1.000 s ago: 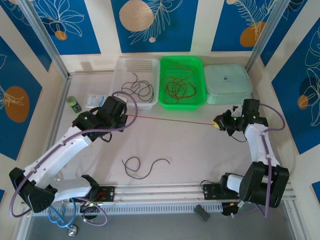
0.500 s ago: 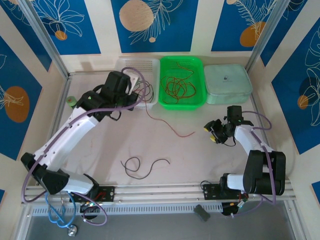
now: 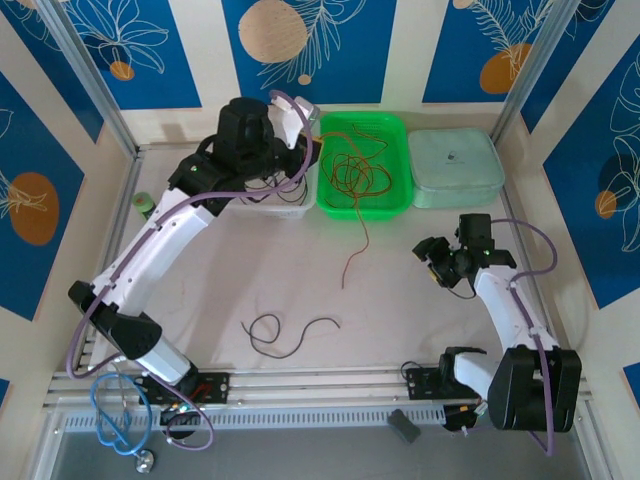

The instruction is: Untangle the cables

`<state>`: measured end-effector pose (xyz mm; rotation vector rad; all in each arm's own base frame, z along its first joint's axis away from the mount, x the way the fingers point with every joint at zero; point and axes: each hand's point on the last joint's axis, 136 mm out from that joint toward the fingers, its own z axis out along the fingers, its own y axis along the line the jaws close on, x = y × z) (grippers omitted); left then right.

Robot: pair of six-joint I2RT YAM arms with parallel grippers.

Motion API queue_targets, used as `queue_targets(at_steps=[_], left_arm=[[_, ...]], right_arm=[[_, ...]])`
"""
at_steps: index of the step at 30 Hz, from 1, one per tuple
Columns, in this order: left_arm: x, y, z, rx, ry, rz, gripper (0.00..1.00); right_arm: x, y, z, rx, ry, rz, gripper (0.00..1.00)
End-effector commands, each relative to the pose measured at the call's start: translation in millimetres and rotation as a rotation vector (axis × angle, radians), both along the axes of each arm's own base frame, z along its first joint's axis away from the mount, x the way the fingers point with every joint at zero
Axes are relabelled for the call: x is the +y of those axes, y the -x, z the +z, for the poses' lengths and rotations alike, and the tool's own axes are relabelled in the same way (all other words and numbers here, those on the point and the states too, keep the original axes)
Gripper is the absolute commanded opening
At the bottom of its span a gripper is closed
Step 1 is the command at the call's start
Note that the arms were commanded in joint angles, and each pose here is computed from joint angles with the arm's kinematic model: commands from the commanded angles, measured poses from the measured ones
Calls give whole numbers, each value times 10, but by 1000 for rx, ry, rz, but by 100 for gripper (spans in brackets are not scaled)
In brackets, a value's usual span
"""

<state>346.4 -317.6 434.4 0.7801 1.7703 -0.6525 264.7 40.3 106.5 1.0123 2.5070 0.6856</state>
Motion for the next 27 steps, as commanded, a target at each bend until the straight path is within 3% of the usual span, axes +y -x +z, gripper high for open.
queue_targets(at_steps=[1, 11, 15, 27], left_arm=[[-195, 224, 517, -126, 133, -163, 0], [-212, 144, 1253, -397, 286, -145, 1], [-202, 7, 1447, -493, 292, -89, 1], [-436, -698, 1263, -634, 212, 48, 1]], right_arm=[[7, 71, 93, 1, 13, 15, 59], [25, 74, 234, -35, 7, 22, 59], [18, 104, 262, -46, 10, 16, 59], [58, 202, 241, -59, -18, 4, 58]])
